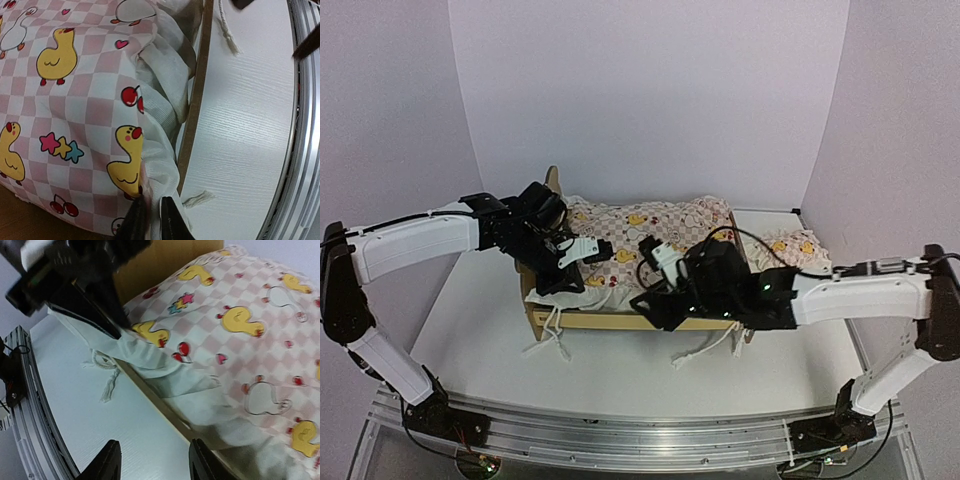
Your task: Set up the pet bed
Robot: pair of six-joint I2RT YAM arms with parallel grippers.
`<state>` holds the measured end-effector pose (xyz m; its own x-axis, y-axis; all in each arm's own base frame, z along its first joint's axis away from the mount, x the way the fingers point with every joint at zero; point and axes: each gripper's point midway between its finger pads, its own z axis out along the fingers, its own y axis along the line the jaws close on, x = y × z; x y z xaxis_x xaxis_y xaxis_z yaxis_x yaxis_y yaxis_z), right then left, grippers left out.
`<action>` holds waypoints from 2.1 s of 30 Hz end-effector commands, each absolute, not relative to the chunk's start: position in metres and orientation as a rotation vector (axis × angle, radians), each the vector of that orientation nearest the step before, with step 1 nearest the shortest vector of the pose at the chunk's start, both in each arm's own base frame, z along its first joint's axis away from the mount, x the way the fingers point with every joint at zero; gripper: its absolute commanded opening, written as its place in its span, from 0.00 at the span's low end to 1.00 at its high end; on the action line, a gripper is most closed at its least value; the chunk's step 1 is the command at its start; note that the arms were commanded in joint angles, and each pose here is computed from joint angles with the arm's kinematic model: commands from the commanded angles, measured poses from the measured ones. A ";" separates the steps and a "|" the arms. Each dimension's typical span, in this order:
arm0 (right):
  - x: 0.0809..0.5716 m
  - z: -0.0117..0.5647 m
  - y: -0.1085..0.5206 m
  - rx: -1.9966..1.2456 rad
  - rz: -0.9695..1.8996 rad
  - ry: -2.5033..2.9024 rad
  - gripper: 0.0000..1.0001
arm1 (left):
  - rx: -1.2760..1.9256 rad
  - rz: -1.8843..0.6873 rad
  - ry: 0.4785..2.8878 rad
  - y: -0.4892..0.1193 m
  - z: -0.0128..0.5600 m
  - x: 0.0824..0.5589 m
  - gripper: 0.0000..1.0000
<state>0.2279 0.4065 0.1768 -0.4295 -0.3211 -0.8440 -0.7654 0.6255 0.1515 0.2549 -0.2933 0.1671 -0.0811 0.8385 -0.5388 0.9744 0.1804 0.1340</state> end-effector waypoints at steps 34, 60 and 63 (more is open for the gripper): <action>0.217 0.048 0.558 -0.666 0.618 1.967 0.39 | 0.697 -0.526 1.876 -0.193 0.291 0.245 0.63; 0.232 0.139 0.563 -0.731 0.569 1.768 0.02 | 0.759 -0.538 1.833 -0.198 0.284 0.241 0.62; 0.225 0.122 0.563 -0.775 0.593 1.796 0.13 | 0.764 -0.546 1.826 -0.200 0.285 0.242 0.61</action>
